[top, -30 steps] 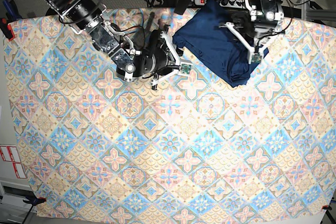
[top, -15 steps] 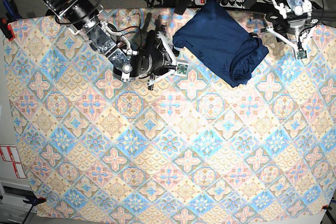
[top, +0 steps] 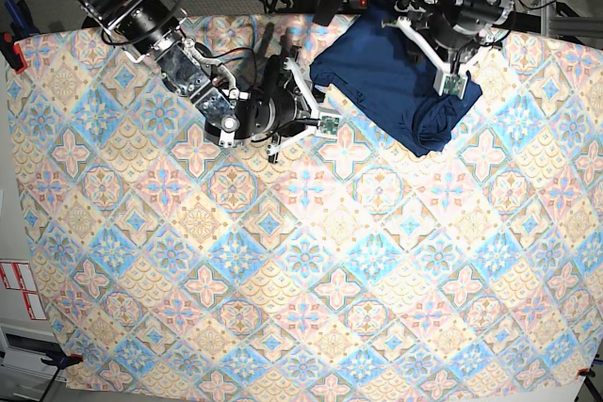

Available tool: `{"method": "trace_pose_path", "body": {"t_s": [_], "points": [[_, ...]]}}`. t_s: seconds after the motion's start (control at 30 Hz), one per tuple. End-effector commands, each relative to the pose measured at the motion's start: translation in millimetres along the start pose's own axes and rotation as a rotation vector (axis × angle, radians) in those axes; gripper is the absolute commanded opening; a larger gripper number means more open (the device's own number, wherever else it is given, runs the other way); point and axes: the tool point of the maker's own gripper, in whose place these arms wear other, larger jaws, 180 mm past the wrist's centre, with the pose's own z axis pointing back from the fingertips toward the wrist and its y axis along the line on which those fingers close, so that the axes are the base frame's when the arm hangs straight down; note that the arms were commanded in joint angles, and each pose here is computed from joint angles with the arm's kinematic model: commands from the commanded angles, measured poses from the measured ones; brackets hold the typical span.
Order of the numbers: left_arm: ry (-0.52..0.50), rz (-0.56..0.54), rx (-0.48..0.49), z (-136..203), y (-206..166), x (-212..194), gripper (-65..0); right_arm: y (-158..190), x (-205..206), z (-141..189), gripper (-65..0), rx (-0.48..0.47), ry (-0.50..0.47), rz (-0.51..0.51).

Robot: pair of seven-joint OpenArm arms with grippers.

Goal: Fold the T-shirt properly
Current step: 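Release the bundle and raise the left gripper away, then grasp the bundle's side with the left gripper and tuck it under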

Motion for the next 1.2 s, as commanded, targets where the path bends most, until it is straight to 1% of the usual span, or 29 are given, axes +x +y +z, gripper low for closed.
{"method": "trace_pose_path", "body": {"t_s": [0.0, 0.13, 0.27, 0.4, 0.47, 0.57, 0.7, 0.77, 0.83, 0.9, 0.97, 1.07, 1.17], "points": [[-0.054, -0.006, 0.009, 0.7, 2.7, 18.3, -42.4, -6.4, 11.3, 4.9, -54.0, -0.010, -0.038, 0.007], [-0.102, -0.014, 0.040, -11.6, 12.6, 47.2, -42.4, -6.6, 13.5, 6.0, -54.0, -0.013, -0.044, 0.011], [-0.063, -0.063, 0.132, -19.3, 31.4, 51.6, -42.4, -5.9, 13.2, 5.8, -54.0, -0.012, -0.044, 0.010], [0.004, -0.112, 0.214, -35.7, 54.8, 46.1, -42.4, -6.1, 13.0, 6.1, -54.0, -0.012, -0.043, 0.011], [0.022, -0.140, 0.258, -38.0, 67.4, 47.0, -42.4, -11.8, 12.0, 8.8, -54.0, -0.026, -0.046, -0.002], [0.031, -0.138, 0.348, -30.4, 95.6, 49.1, -42.4, -15.7, 7.1, 11.2, -54.0, -0.040, -0.052, -0.038], [-0.002, -0.100, 0.468, -14.3, 135.8, 58.1, -42.4, -25.3, 4.9, 16.2, -54.0, -0.064, -0.060, -0.063], [-0.029, -0.092, 0.508, -7.9, 148.6, 61.0, -42.4, -25.4, 4.7, 16.2, -54.0, -0.065, -0.059, -0.063], [-0.050, -0.090, 0.528, -4.1, 155.0, 63.6, -42.4, -25.5, 5.1, 16.4, -54.0, -0.066, -0.060, -0.062], [-0.060, -0.085, 0.528, -1.1, 155.3, 63.8, -42.4, -25.5, 5.1, 16.4, -54.0, -0.066, -0.060, -0.062], [-0.073, -0.093, 0.518, 5.6, 147.9, 62.5, -42.4, -25.4, 8.7, 18.1, -54.0, -0.069, -0.068, -0.053], [-0.157, -0.108, 0.408, 14.1, 104.8, 74.4, -42.4, -25.2, 12.3, 19.8, -54.0, -0.073, -0.077, -0.044], [-0.191, -0.125, 0.291, 8.3, 69.3, 80.2, -42.3, -25.2, 12.3, 19.8, -54.0, -0.073, -0.077, -0.044]]}}
